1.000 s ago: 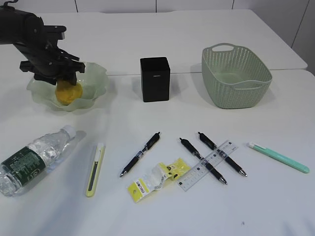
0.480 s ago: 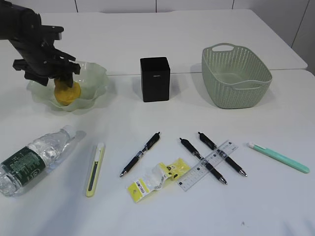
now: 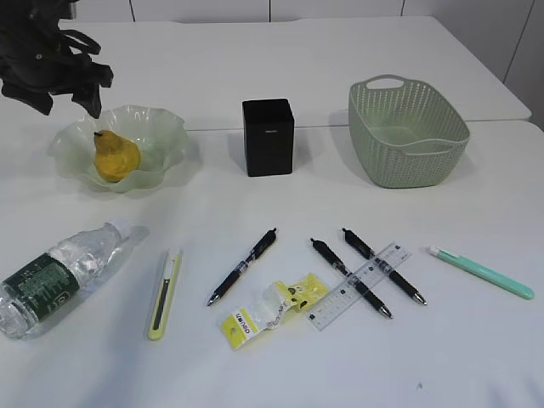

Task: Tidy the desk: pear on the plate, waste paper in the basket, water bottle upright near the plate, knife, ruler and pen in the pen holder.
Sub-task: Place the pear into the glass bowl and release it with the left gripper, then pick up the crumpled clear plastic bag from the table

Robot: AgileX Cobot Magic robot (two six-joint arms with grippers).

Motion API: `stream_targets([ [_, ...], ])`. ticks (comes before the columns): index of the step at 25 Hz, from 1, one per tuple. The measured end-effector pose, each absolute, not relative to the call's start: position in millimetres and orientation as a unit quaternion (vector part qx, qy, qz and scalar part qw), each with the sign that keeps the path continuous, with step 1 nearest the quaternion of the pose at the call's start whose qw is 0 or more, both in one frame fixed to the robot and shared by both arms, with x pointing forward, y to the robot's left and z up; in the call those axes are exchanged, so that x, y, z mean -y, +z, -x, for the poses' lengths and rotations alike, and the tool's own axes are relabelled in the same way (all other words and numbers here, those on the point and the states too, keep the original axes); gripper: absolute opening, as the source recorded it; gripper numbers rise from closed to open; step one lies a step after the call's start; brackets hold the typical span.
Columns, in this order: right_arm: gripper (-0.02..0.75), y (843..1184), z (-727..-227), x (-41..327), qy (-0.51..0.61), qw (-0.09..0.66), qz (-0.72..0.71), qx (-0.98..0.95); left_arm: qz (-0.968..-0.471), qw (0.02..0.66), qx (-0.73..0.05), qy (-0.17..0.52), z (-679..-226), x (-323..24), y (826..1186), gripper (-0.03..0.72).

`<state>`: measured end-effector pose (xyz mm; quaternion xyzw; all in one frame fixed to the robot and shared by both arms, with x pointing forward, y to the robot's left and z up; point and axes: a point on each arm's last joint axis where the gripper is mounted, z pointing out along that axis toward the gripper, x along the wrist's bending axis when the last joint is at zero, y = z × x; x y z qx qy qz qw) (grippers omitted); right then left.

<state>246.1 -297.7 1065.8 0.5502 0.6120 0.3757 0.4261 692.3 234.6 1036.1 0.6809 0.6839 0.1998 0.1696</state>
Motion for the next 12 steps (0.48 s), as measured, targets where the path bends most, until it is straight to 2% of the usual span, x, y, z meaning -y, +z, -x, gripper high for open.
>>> stream_targets([
  [7,0.313,1066,-246,298,0.377,0.425,-0.550,-0.612,-0.699,0.186,-0.674,0.152,-673,-225,1062,0.521],
  [12,0.313,1066,-246,298,0.378,0.426,-0.550,-0.611,-0.739,0.172,-0.636,0.140,-656,-205,1075,0.521],
])
